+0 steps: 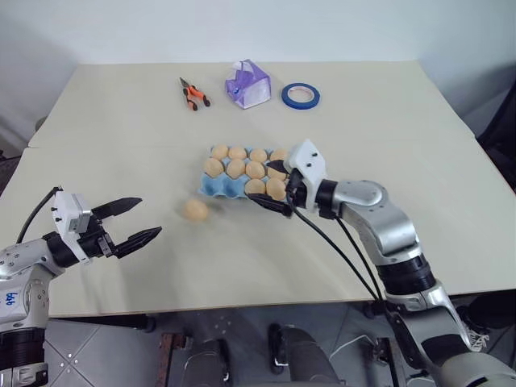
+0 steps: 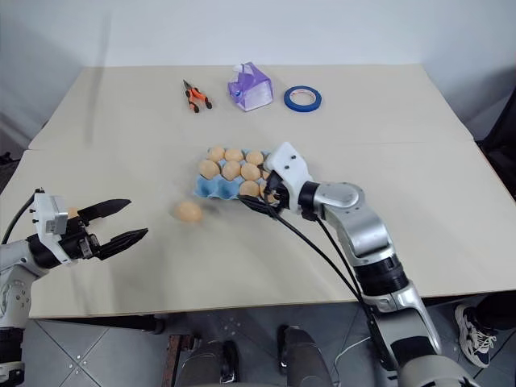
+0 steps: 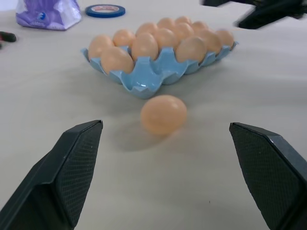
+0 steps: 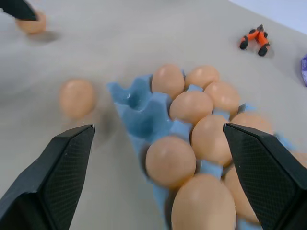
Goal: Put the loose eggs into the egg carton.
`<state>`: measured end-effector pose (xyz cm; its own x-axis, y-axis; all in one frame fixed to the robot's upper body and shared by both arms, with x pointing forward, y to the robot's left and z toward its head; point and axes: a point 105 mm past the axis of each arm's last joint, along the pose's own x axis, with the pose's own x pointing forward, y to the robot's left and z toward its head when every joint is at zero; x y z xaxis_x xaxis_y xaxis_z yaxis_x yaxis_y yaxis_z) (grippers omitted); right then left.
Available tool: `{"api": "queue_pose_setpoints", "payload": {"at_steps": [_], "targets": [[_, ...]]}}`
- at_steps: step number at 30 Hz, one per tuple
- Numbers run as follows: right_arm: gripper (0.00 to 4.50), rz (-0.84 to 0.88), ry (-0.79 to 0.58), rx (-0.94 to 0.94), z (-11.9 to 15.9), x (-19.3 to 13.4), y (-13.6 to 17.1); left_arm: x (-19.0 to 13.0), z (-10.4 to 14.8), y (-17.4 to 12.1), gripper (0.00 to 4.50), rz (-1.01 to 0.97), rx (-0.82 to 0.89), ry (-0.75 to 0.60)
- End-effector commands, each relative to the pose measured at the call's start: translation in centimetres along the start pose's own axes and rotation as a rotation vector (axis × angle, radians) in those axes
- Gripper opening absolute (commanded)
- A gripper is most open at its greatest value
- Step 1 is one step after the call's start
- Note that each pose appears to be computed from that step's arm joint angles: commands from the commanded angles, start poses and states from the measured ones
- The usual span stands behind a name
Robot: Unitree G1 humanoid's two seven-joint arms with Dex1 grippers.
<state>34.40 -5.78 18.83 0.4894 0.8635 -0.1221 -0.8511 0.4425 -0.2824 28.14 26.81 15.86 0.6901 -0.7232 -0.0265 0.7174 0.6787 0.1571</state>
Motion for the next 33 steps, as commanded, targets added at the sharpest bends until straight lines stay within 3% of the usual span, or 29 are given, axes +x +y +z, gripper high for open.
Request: {"api": "queue_pose_setpoints", "payload": {"at_steps": [1, 11, 17, 23, 33], "targets": [[4.48, 0.037, -0.087, -0.051, 1.5, -3.1, -0.2, -0.9, 1.4, 0.2, 4.50, 0.070, 0.008, -0.048], [4.48, 0.146, -0.068, 0.085, -3.2, -11.4, -0.3, -5.1, -1.2, -1.1, 4.50, 0.271, -0.048, 0.022], [4.48, 0.075, 0.009, 0.102, -5.2, -13.6, -1.6, -5.2, -2.0, -3.4, 4.50, 0.372, -0.079, -0.001], [4.48, 0.046, -0.013, 0.102, -4.8, -13.5, -1.9, -1.1, -1.8, -5.3, 4.50, 0.359, -0.109, -0.033], [4.48, 0.024, -0.032, 0.096, -4.3, -12.4, -1.2, 7.0, -2.4, -3.4, 4.50, 0.401, -0.063, -0.040]]}}
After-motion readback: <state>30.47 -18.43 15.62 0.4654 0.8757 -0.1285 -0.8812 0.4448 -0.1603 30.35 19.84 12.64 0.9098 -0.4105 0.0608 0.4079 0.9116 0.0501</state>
